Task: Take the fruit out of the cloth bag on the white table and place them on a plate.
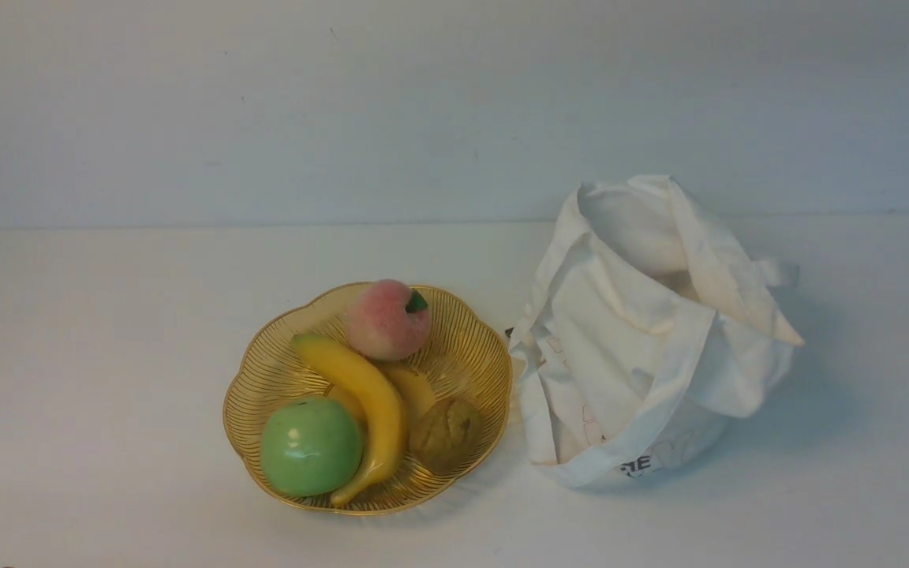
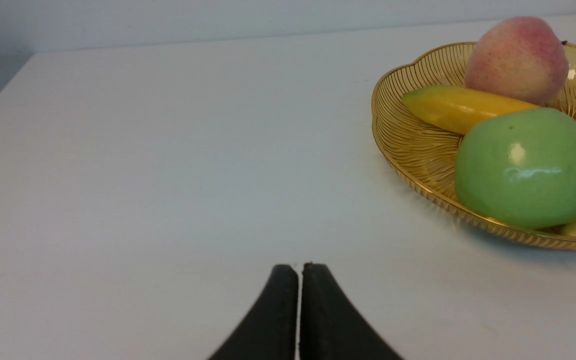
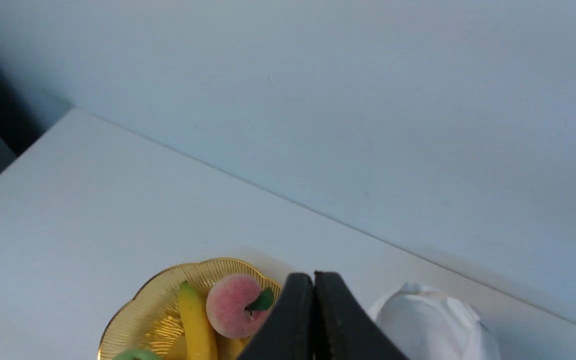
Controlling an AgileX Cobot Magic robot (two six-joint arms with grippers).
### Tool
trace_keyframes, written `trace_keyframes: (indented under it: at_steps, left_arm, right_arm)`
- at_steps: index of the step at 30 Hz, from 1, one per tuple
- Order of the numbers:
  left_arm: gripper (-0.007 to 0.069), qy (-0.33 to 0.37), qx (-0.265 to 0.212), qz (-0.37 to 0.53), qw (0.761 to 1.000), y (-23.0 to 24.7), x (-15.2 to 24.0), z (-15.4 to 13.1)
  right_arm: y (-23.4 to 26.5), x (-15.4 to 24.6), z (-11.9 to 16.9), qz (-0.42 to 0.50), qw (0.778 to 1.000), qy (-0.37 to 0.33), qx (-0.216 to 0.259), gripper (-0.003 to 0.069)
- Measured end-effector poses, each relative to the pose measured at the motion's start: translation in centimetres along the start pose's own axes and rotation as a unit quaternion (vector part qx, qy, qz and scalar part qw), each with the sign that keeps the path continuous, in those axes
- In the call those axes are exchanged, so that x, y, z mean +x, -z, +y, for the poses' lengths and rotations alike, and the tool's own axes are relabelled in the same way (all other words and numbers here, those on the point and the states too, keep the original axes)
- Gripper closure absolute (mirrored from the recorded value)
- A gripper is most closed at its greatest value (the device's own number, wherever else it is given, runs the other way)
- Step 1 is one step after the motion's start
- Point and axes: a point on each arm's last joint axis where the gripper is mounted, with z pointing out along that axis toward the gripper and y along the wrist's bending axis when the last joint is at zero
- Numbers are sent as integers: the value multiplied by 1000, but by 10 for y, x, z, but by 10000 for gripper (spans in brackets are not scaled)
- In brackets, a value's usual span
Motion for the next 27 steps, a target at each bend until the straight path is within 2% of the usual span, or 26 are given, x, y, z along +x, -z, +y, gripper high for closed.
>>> trace_keyframes:
  at_steps: [5,8,9,12,17,20,24,27]
  left_arm:
    - [633,0,0,0,1000,0,0,0]
    - [633,0,0,0,1000,0,0,0]
    - [633,0,0,0,1000,0,0,0]
    - [633,0,0,0,1000,0,0,0]
    - [633,0,0,0,1000,0,0,0]
    - [633,0,0,0,1000,0,0,0]
    - [633,0,0,0,1000,0,0,0]
    - [633,0,0,0,1000,0,0,0]
  right_arm:
    - [72,44,-9,-64,998,-9,28,671]
    - [101,86,-13,-136,990,-11,32,671]
    - [102,90,-13,-133,990,-11,32,671]
    - [126,155,-14,-231,973,-14,18,671]
    - [123,239,-16,-262,964,-52,-12,673]
    - [114,283,-18,-270,961,-61,-8,673]
    - [115,305,-18,-319,946,-53,-30,673]
    - [115,313,-17,-345,937,-53,-22,673]
